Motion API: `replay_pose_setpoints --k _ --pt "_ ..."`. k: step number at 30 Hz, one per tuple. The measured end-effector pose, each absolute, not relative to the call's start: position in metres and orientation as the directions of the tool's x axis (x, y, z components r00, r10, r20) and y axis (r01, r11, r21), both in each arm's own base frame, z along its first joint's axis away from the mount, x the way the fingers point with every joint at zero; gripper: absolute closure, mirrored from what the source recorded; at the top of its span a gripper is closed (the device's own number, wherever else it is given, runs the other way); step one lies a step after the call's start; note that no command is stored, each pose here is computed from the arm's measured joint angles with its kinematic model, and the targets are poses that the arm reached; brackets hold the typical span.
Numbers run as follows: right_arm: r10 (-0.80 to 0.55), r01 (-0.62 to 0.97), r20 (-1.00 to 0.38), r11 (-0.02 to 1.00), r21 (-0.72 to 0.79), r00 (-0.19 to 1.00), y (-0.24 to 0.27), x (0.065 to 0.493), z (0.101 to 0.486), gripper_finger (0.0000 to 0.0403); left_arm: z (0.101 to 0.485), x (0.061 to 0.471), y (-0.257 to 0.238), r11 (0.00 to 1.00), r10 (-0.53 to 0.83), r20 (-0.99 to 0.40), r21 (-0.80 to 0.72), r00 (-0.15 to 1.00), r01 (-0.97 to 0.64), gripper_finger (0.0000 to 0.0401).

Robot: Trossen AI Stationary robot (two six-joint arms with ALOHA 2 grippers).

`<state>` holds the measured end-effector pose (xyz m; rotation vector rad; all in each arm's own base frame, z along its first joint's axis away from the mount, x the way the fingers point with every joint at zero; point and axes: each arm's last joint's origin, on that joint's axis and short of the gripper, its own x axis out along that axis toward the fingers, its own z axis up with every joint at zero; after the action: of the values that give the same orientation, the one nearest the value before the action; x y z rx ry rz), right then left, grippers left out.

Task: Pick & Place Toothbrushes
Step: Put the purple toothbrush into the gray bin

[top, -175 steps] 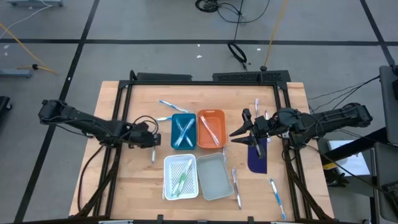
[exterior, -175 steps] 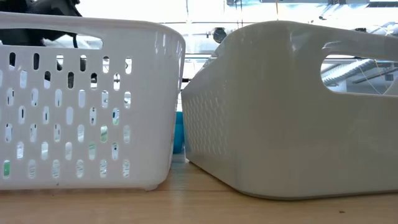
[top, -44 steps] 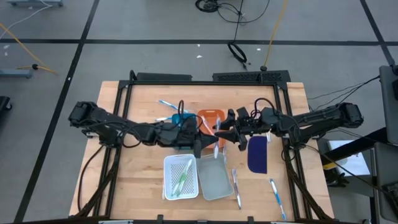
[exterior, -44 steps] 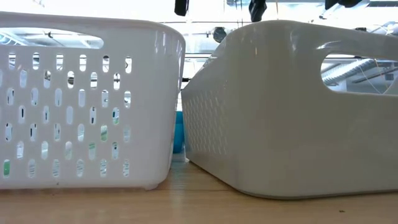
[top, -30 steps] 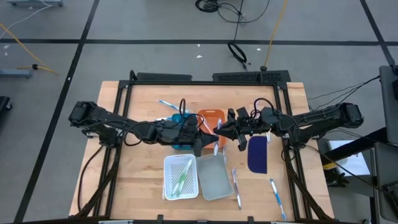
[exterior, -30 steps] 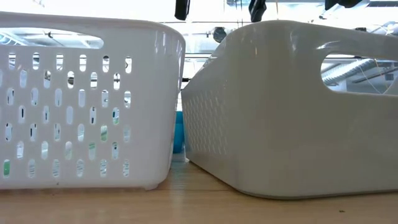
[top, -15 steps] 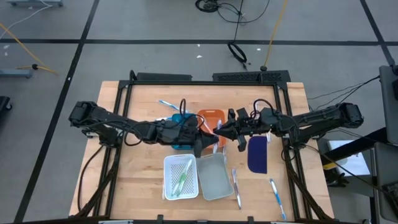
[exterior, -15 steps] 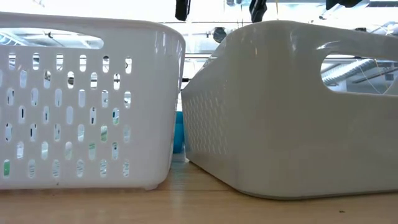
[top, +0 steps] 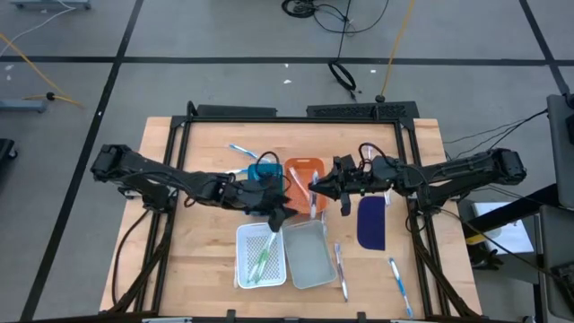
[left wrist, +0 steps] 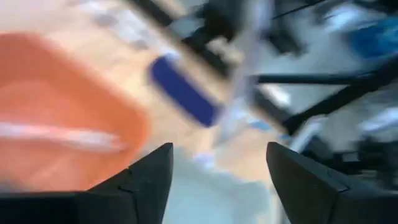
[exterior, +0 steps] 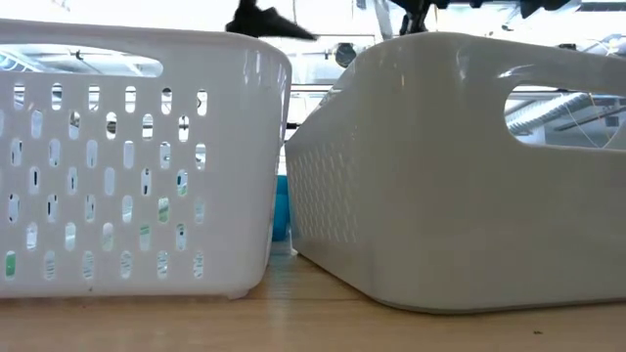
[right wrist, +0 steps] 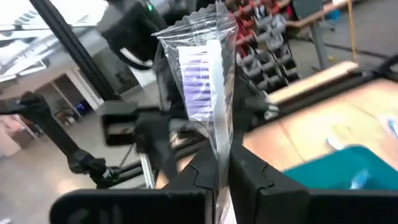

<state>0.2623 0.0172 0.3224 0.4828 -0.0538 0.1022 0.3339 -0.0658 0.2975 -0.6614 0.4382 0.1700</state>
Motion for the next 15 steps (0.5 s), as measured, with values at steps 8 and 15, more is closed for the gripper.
replay_pose_setpoints --k 8,15 --pt "0.181 -0.154 -0.003 0.847 0.509 0.984 0.018 0.249 0.323 0.0392 0.309 0.294 -0.066 0.785 0.217 -0.554 -0.390 0.804 -0.481 0.0130" --pt "0.638 -0.624 0.123 0.665 0.411 0.760 0.035 0.237 0.340 0.0392 0.318 0.262 -0.067 0.769 0.313 -0.597 -0.297 0.738 -0.566 0.0130"
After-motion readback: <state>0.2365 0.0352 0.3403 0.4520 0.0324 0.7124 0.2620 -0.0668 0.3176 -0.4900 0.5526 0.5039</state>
